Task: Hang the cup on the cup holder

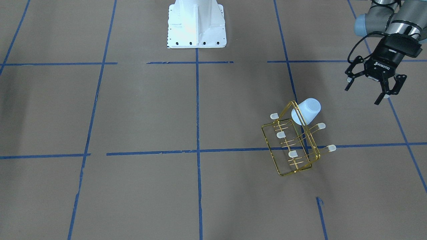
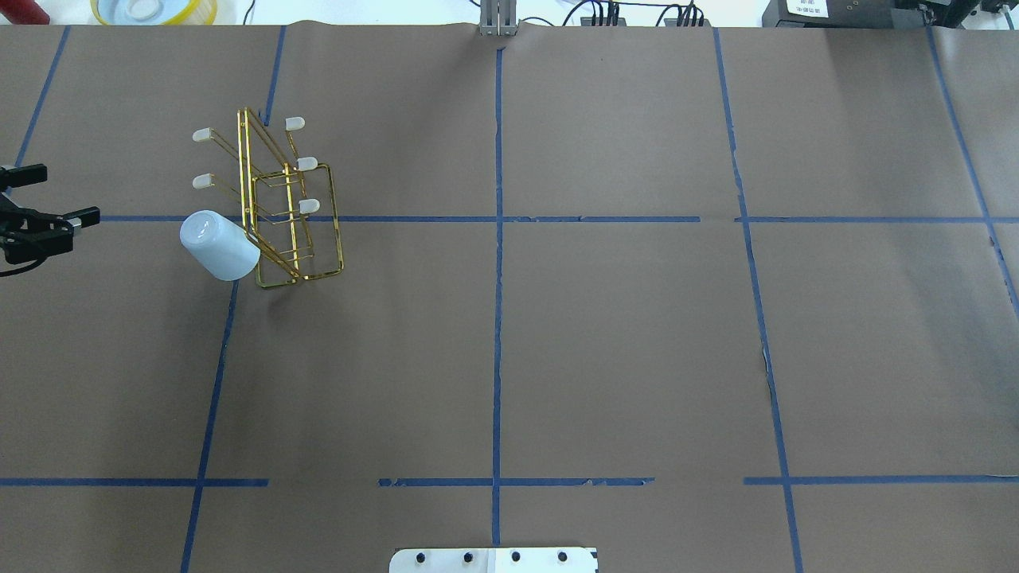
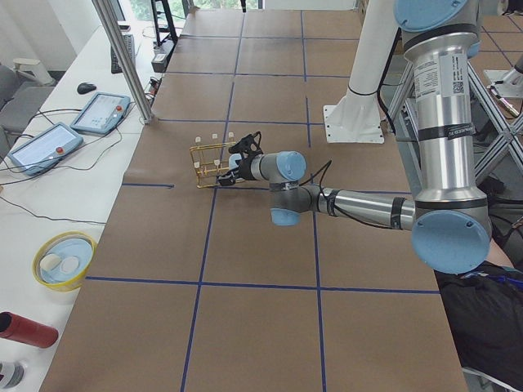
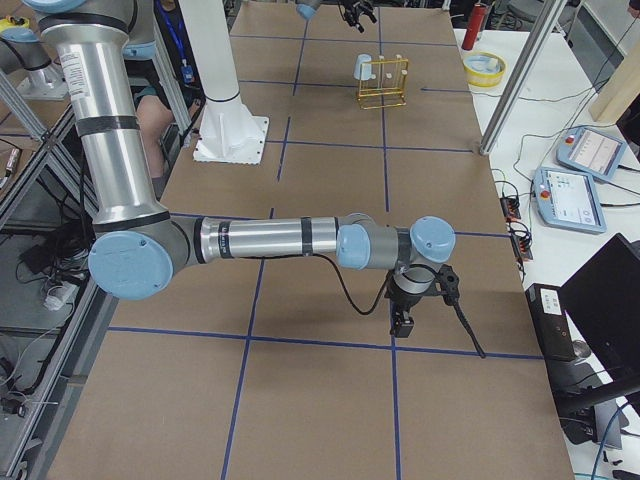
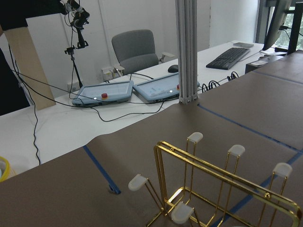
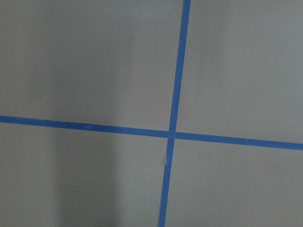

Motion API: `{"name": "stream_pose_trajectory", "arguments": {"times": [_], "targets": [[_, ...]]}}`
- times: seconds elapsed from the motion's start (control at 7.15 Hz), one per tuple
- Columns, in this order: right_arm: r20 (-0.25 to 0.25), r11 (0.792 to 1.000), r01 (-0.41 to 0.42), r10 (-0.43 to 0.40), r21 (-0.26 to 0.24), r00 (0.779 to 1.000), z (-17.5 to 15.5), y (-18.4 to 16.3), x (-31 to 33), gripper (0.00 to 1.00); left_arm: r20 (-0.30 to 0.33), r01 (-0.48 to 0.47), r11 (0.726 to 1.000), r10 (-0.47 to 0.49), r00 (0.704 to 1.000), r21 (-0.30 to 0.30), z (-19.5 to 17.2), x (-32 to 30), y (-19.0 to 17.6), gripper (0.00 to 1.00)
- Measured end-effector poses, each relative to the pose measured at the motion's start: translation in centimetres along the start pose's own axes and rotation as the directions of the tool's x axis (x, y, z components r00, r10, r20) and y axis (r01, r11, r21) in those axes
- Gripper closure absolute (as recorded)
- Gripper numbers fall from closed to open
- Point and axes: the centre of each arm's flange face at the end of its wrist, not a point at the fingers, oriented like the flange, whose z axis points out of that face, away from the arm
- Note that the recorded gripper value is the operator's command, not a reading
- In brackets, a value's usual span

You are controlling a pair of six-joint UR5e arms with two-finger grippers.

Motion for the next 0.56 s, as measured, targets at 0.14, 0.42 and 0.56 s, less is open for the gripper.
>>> {"name": "stream_pose_trajectory", "arguments": {"times": [0.14, 0.42, 0.56], "targets": [[0.000, 1.000, 0.000, 0.000, 0.000, 1.000, 0.0, 0.0, 0.0, 0.00, 0.030, 0.038, 0.995, -0.036, 0.999, -0.089, 0.1, -2.7, 1.3, 0.00], [0.000, 1.000, 0.000, 0.000, 0.000, 1.000, 0.0, 0.0, 0.0, 0.00, 0.088, 0.168, 0.945, -0.149, 0.985, -0.280, -0.3, -7.5, 4.1, 0.00], [0.000, 1.000, 0.000, 0.000, 0.000, 1.000, 0.0, 0.0, 0.0, 0.00, 0.136, 0.257, 0.899, -0.223, 0.965, -0.353, -0.8, -10.2, 5.1, 0.00]]}}
